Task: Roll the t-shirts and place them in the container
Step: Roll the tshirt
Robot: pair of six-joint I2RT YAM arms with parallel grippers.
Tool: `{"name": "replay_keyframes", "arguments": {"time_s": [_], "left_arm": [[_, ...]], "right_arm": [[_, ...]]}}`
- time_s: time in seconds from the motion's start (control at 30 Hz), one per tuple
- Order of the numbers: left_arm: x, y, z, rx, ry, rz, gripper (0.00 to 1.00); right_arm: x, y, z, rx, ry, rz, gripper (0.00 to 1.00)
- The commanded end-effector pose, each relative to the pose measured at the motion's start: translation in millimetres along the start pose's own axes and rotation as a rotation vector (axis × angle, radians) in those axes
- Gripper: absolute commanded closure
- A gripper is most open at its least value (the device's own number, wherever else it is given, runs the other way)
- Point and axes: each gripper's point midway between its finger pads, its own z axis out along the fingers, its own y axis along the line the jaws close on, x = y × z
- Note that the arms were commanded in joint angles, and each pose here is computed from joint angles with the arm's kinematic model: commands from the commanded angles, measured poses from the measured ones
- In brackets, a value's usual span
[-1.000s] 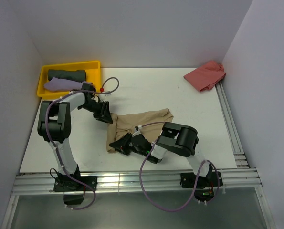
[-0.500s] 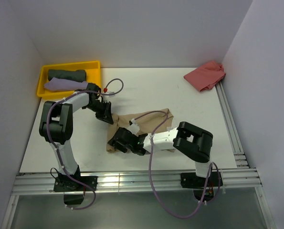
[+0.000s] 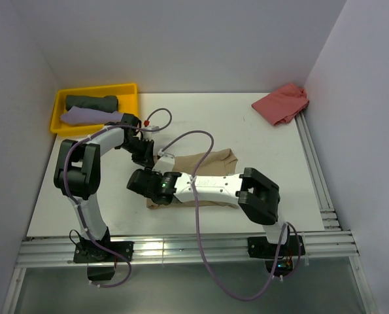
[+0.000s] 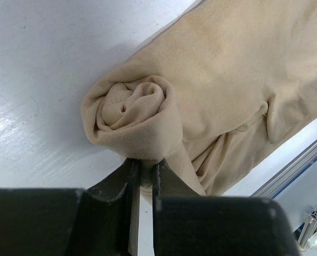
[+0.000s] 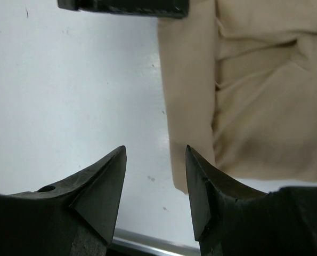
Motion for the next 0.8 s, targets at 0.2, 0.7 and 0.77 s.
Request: {"name": "replay_keyframes", "arguments": {"time_s": [0.2, 0.7, 0.77], "left_arm": [[-14, 1, -4, -0.047, -0.053, 0.047, 0.94], [-17, 0, -5, -0.049, -0.061, 0.057, 0.87], [-17, 0, -5, -0.049, -0.063, 0.056, 0.85]], "right_arm": [[-10, 2, 41, 0.13, -0.076, -0.181, 0.45], [9, -38, 56, 0.303, -0.034, -0.26, 0.46], [12, -41, 55, 0.315, -0.024, -0.276, 0.46]]}}
